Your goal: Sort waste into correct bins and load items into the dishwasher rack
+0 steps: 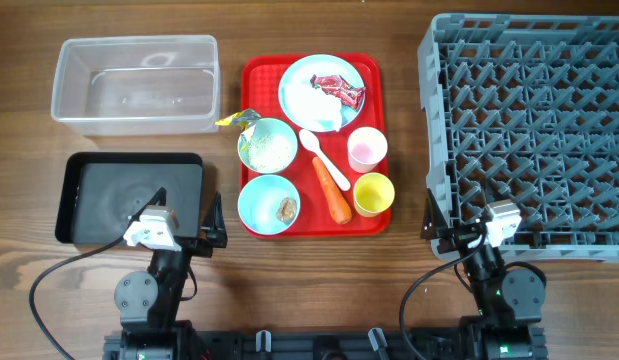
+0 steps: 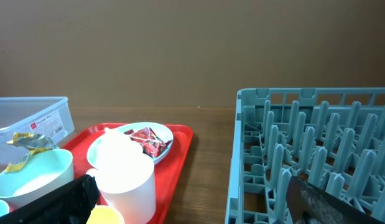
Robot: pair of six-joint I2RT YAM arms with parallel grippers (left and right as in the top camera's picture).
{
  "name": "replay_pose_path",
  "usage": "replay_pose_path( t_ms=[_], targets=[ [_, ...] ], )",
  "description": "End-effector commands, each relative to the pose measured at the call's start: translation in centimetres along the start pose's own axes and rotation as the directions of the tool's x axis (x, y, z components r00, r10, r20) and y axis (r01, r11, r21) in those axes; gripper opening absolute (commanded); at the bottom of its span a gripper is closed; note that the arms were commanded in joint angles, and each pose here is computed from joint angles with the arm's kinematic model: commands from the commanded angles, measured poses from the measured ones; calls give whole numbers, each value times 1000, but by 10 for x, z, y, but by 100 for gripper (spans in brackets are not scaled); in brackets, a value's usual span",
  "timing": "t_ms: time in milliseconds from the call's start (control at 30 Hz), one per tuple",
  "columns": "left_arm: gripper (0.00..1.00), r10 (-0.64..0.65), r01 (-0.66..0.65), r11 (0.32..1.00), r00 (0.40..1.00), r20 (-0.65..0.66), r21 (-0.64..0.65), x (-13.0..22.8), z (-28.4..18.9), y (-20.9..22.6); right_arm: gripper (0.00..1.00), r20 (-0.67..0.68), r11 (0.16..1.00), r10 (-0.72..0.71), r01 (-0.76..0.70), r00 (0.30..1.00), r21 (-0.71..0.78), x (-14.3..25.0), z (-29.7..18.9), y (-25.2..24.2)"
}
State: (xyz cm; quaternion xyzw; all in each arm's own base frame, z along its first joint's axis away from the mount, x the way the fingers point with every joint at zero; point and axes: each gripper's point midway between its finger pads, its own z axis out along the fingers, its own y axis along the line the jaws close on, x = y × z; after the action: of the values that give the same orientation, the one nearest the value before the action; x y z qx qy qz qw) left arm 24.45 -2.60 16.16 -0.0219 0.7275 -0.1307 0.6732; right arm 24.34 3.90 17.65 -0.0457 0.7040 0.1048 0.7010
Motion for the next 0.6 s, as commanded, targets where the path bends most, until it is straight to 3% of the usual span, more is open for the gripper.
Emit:
replay_pose_path(
  t_ms=[0,400,500,567],
  targets=[
    [100,4,-4,1000,1000,1,-14,1,0,3,100,9,1000,-8,8,1000,5,-2,0,0],
    [100,3,-3,1000,1000,1,-13,1,0,3,100,32,998,-37,36,999,42,-7,-1,-6],
    [100,-21,20,997,1000,12,77,-3,-1,-13,100,99,999,-46,43,994,31,-24,-2,-3],
    [100,-22,24,985,1000,-14,172,1,-3,-30,100,160,996,-57,66,986,-54,-40,-4,13]
  ],
)
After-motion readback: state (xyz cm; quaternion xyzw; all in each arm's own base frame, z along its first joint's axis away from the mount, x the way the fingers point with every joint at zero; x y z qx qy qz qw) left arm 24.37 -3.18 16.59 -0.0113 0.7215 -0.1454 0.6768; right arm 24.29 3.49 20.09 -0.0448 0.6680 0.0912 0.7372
